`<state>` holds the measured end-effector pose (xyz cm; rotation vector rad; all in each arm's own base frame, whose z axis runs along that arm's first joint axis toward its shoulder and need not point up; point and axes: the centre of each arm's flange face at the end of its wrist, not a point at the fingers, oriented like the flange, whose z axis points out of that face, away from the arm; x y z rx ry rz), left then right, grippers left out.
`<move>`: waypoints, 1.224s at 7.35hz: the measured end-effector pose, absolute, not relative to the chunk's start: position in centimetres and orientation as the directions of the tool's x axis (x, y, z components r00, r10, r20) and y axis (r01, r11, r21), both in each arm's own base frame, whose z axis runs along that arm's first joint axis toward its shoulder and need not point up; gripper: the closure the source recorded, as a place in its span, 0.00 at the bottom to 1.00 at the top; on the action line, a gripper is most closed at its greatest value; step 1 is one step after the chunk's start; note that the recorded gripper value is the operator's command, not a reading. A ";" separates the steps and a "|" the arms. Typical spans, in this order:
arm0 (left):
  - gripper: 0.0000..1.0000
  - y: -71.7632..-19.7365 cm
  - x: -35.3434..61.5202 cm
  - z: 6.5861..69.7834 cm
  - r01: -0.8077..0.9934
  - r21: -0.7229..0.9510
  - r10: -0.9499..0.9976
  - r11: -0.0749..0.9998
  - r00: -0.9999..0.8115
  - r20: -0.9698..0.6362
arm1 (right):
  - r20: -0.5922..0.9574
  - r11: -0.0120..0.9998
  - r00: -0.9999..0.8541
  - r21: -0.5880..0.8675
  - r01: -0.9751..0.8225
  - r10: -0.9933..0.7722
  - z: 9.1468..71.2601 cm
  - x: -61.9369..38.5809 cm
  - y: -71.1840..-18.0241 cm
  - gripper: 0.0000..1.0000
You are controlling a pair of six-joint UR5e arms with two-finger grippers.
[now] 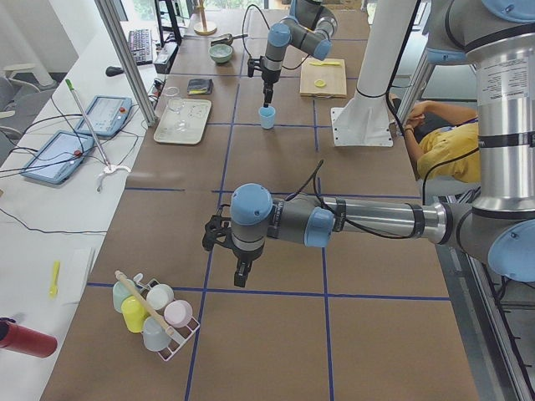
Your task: Squeeze lemon into cup
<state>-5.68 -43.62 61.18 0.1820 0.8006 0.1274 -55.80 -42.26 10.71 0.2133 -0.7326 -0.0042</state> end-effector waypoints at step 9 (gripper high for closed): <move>0.00 -44.1 -4.3 61.0 -0.073 0.191 0.188 0.979 0.690 -0.699 | 0.568 0.913 0.718 0.306 0.269 -0.402 39.0 -12.7 -60.5 0.00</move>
